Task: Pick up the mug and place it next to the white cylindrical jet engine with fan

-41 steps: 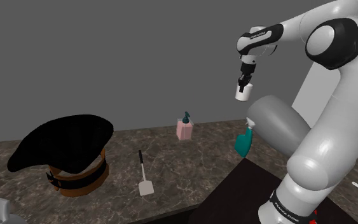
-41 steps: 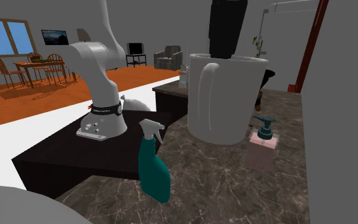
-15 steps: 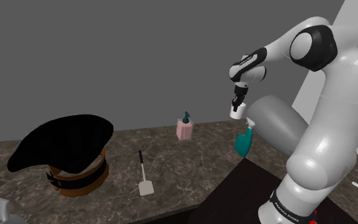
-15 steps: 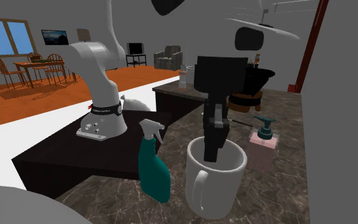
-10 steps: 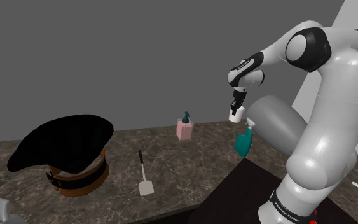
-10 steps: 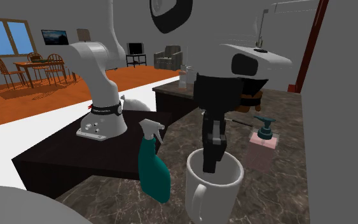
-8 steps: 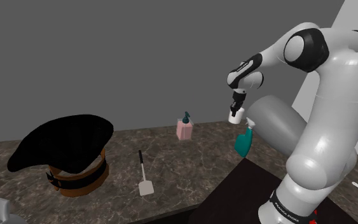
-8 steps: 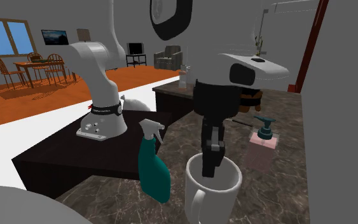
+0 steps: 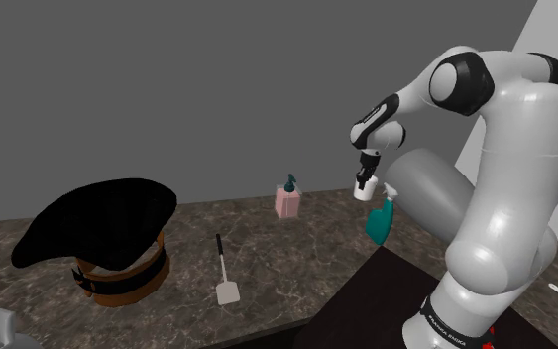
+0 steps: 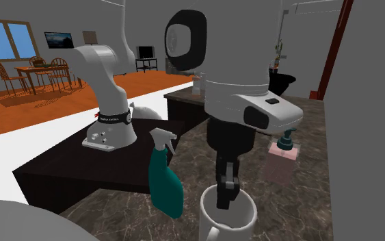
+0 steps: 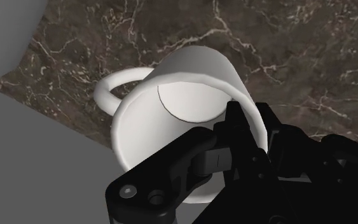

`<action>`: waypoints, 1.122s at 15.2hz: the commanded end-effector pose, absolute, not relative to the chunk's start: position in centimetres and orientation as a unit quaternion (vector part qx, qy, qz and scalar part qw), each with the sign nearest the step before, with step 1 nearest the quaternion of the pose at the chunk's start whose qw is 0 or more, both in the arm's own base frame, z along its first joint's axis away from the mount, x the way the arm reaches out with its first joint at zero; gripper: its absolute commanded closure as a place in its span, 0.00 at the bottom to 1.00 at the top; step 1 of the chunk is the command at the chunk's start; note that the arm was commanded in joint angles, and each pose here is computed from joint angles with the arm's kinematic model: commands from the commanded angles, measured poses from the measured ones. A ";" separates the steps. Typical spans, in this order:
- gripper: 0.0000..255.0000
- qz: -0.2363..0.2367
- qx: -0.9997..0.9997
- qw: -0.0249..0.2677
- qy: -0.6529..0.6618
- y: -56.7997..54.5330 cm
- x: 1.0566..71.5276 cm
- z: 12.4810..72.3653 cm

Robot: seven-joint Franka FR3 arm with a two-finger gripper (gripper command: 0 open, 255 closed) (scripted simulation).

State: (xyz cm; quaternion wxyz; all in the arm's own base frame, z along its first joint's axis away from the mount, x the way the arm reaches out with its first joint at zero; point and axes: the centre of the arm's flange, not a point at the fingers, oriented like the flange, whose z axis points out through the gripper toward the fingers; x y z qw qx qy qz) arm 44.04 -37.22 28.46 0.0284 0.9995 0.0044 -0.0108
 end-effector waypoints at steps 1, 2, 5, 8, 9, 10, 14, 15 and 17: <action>1.00 -0.010 1.000 0.029 0.004 -37.1 43.9 27.4; 1.00 -0.010 1.000 0.029 0.004 -37.1 43.9 26.9; 1.00 -0.010 1.000 0.029 0.004 -37.1 43.9 25.3; 1.00 -0.010 1.000 0.029 0.004 -37.1 43.9 23.7; 1.00 -0.010 1.000 0.029 0.004 -37.1 43.9 23.2; 1.00 -0.010 1.000 0.029 0.004 -37.1 43.9 22.6; 1.00 -0.010 1.000 0.029 0.004 -37.1 43.9 21.7; 1.00 -0.010 1.000 0.029 0.004 -37.1 43.9 21.7; 1.00 -0.010 1.000 0.029 0.004 -37.1 43.9 21.7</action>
